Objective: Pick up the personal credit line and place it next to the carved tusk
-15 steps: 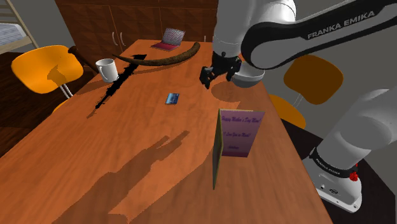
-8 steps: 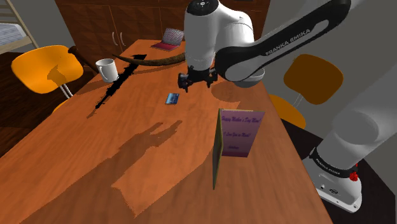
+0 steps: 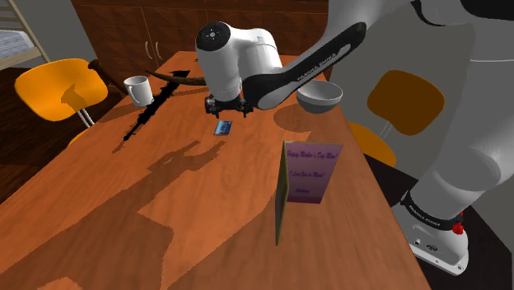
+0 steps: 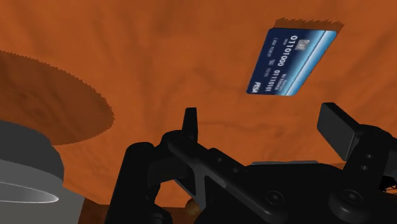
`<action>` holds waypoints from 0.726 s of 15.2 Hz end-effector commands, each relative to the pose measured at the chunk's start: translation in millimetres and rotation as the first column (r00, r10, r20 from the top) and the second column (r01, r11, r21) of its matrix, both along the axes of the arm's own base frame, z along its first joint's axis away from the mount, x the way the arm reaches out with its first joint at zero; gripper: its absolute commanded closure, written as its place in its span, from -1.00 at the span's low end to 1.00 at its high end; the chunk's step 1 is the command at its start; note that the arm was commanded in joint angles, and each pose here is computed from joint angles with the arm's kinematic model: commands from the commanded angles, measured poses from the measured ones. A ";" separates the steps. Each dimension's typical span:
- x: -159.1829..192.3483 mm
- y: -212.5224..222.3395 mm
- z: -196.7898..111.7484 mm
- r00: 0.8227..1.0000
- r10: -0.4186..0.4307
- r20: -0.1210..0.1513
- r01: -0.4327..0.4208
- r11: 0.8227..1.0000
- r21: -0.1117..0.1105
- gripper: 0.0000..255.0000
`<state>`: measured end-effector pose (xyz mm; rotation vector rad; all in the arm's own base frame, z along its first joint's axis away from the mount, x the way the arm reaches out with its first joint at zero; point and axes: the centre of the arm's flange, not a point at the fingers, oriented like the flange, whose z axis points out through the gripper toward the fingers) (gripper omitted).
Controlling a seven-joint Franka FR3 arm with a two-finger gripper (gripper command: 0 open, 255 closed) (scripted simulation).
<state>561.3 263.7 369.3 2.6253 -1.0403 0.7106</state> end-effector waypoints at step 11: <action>52.8 -3.6 -52.1 0.995 -0.083 0.050 0.084 0.996 -0.008 -1.00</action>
